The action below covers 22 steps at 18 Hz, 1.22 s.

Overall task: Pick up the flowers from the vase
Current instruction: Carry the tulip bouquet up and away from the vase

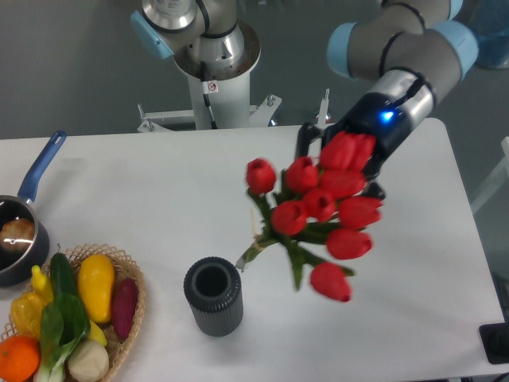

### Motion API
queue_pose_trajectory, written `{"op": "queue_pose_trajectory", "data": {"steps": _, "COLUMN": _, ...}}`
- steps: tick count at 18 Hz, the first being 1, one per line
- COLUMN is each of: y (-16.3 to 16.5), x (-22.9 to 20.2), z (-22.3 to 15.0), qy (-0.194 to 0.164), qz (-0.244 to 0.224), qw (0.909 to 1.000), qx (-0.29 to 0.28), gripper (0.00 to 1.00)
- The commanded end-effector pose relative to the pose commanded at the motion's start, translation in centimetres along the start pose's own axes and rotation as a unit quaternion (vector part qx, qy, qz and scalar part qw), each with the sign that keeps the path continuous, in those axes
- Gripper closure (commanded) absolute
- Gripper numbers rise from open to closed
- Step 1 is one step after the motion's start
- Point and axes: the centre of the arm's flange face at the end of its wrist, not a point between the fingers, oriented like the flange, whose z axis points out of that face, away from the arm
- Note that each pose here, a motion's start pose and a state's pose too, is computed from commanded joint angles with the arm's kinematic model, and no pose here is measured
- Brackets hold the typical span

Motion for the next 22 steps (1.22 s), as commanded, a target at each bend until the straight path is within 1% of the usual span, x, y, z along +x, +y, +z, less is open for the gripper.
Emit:
{"op": "queue_pose_trajectory", "data": {"steps": 1, "y": 0.2, "x": -0.2, "z": -0.8, "qy": -0.009, "qz": 0.0, "qw": 1.0, "qx": -0.001, "gripper": 1.0}}
{"op": "queue_pose_trajectory", "data": {"steps": 2, "y": 1.0, "x": 0.0, "z": -1.8, "qy": -0.018, "qz": 0.003, "qw": 0.9998, "qx": 0.0, "gripper": 1.0}}
{"op": "queue_pose_trajectory", "data": {"steps": 4, "y": 2.9, "x": -0.1, "z": -4.0, "qy": -0.041, "qz": 0.039, "qw": 0.9984, "qx": -0.005, "gripper": 1.0}}
{"op": "queue_pose_trajectory", "data": {"steps": 6, "y": 5.2, "x": -0.7, "z": -4.8, "qy": -0.059, "qz": 0.07, "qw": 0.9954, "qx": -0.026, "gripper": 1.0}}
{"op": "queue_pose_trajectory", "data": {"steps": 8, "y": 6.5, "x": -1.6, "z": -5.8, "qy": -0.092, "qz": 0.085, "qw": 0.9895, "qx": -0.073, "gripper": 1.0}}
{"op": "queue_pose_trajectory", "data": {"steps": 10, "y": 7.2, "x": -2.2, "z": -6.5, "qy": -0.12, "qz": 0.093, "qw": 0.9813, "qx": -0.118, "gripper": 1.0}}
{"op": "queue_pose_trajectory", "data": {"steps": 12, "y": 7.9, "x": -2.8, "z": -7.2, "qy": -0.137, "qz": 0.106, "qw": 0.9738, "qx": -0.148, "gripper": 1.0}}
{"op": "queue_pose_trajectory", "data": {"steps": 13, "y": 8.2, "x": -3.1, "z": -7.6, "qy": -0.148, "qz": 0.109, "qw": 0.9686, "qx": -0.168, "gripper": 1.0}}
{"op": "queue_pose_trajectory", "data": {"steps": 15, "y": 8.9, "x": -3.6, "z": -8.5, "qy": -0.174, "qz": 0.112, "qw": 0.9537, "qx": -0.218, "gripper": 1.0}}
{"op": "queue_pose_trajectory", "data": {"steps": 18, "y": 9.6, "x": -4.2, "z": -9.4, "qy": -0.199, "qz": 0.108, "qw": 0.9374, "qx": -0.264, "gripper": 1.0}}
{"op": "queue_pose_trajectory", "data": {"steps": 19, "y": 9.8, "x": -4.3, "z": -9.5, "qy": -0.21, "qz": 0.106, "qw": 0.929, "qx": -0.286, "gripper": 1.0}}
{"op": "queue_pose_trajectory", "data": {"steps": 22, "y": 10.0, "x": -4.4, "z": -10.4, "qy": -0.246, "qz": 0.11, "qw": 0.8922, "qx": -0.362, "gripper": 1.0}}
